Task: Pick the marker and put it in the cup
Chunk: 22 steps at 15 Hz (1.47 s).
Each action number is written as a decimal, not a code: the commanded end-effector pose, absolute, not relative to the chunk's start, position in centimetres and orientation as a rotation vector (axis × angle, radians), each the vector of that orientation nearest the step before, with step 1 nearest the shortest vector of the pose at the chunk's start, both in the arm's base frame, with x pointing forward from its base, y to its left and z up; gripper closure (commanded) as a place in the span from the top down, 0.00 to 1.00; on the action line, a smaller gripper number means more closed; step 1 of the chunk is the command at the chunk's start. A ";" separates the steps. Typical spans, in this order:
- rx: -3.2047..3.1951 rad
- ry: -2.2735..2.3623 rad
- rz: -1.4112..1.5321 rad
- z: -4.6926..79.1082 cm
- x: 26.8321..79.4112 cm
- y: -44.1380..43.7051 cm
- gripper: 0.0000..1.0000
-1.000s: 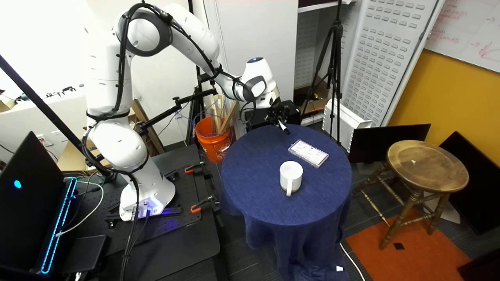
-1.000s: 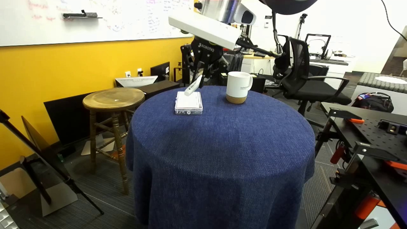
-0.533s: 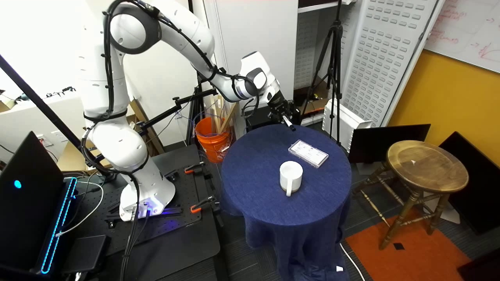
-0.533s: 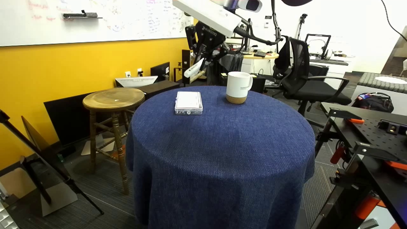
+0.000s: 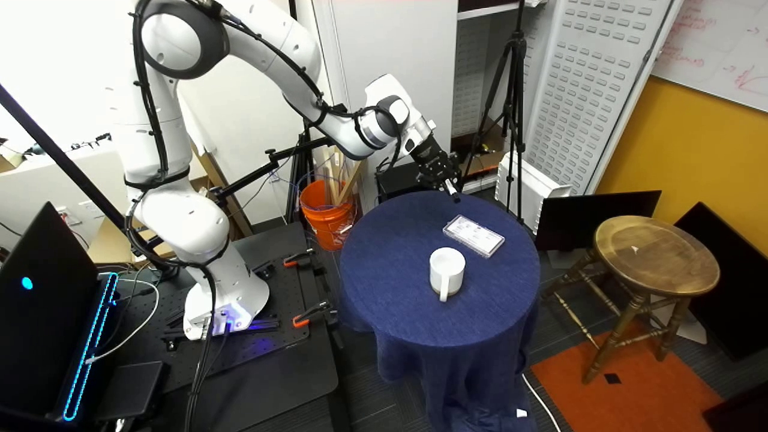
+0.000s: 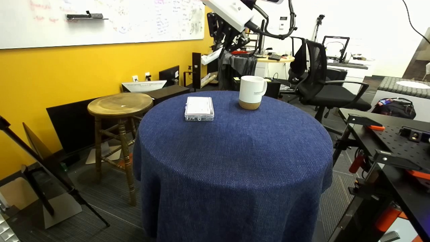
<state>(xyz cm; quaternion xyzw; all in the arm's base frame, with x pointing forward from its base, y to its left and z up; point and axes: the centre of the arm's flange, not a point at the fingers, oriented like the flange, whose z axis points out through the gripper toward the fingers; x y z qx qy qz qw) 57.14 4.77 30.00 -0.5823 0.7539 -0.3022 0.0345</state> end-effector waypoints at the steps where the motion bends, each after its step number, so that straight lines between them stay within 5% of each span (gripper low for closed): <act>1: -1.701 2.407 -0.989 31.7 54.8 4.0 0.05; 22: -1.500 2.975 -1.138 32.0 52.0 -1.8 0.05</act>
